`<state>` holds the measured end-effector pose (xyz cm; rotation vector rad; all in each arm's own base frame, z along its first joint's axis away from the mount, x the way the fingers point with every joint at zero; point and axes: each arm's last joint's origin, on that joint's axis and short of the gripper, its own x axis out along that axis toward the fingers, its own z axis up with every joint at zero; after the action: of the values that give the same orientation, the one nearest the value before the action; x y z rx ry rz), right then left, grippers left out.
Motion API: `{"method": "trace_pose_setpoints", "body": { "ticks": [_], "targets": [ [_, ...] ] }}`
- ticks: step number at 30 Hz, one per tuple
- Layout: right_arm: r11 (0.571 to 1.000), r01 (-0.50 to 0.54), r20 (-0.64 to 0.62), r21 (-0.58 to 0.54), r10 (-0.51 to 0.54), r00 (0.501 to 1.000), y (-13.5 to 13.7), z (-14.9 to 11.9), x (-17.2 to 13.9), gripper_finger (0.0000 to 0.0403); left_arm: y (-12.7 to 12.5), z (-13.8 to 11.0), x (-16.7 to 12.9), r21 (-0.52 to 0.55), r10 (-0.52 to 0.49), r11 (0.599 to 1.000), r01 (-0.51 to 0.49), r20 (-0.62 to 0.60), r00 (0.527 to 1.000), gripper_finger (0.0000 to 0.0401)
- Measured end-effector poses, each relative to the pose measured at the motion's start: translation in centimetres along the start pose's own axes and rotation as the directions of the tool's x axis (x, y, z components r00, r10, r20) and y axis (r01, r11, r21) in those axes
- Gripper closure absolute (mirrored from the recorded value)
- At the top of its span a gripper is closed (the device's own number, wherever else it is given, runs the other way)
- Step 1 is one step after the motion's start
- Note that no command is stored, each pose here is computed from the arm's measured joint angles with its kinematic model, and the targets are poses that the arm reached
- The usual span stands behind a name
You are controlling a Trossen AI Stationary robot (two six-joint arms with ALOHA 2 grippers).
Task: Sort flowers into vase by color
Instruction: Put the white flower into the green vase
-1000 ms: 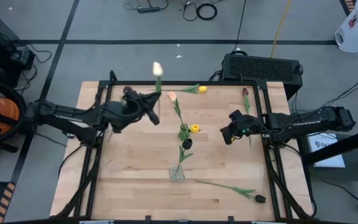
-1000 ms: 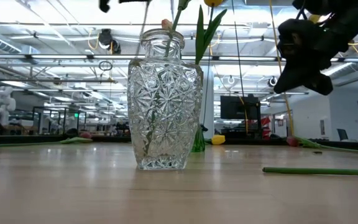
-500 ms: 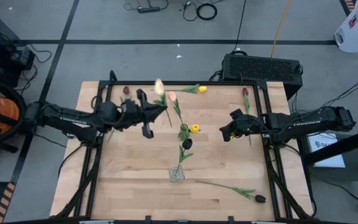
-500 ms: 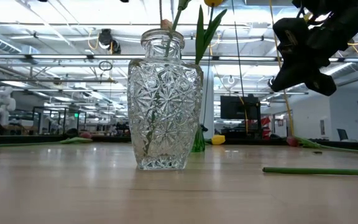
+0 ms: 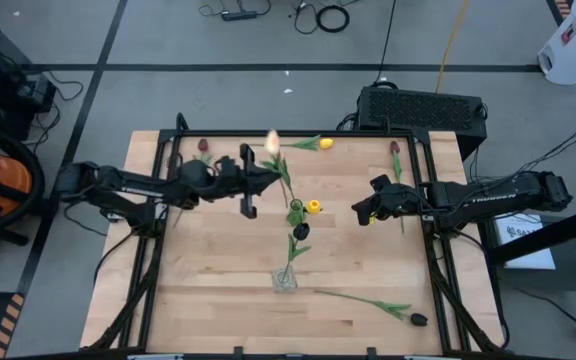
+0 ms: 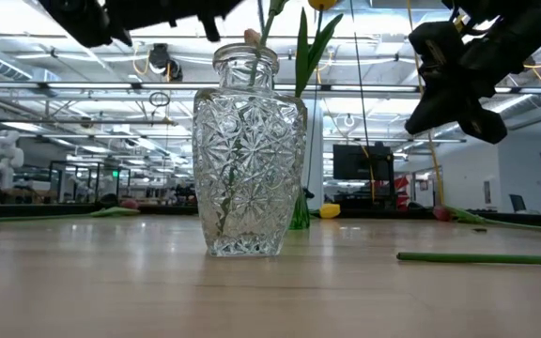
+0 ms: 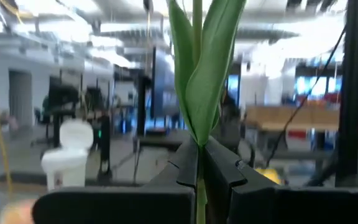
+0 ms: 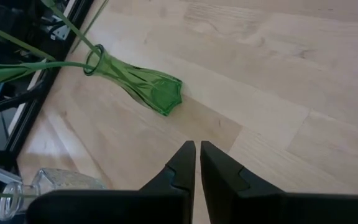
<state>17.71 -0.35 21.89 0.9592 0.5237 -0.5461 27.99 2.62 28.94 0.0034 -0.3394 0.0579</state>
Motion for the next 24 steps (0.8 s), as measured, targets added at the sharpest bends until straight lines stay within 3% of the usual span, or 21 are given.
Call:
{"method": "trace_pose_setpoints", "body": {
  "ticks": [5, 15, 24],
  "targets": [
    [1.0, -0.002, 0.001, 0.001, 0.002, 1.0, 0.0, 0.0, 0.0, 0.0385, 0.1, -1.3, 0.3, 0.0, 0.004, 1.0, -0.004, -0.044, 0.999, 0.039],
    [1.0, -0.002, 0.002, 0.001, 0.002, 1.0, 0.0, 0.0, 0.0, 0.0385, 0.3, -1.4, 0.6, 0.057, 0.009, 0.998, -0.01, 0.022, 1.0, 0.039],
    [1.0, -0.003, 0.001, 0.012, 0.003, 1.0, 0.0, 0.0, 0.0, 0.0385, 0.4, -3.7, 1.0, 0.053, 0.018, 0.998, -0.015, -0.058, 0.998, 0.039]
  ]
}}
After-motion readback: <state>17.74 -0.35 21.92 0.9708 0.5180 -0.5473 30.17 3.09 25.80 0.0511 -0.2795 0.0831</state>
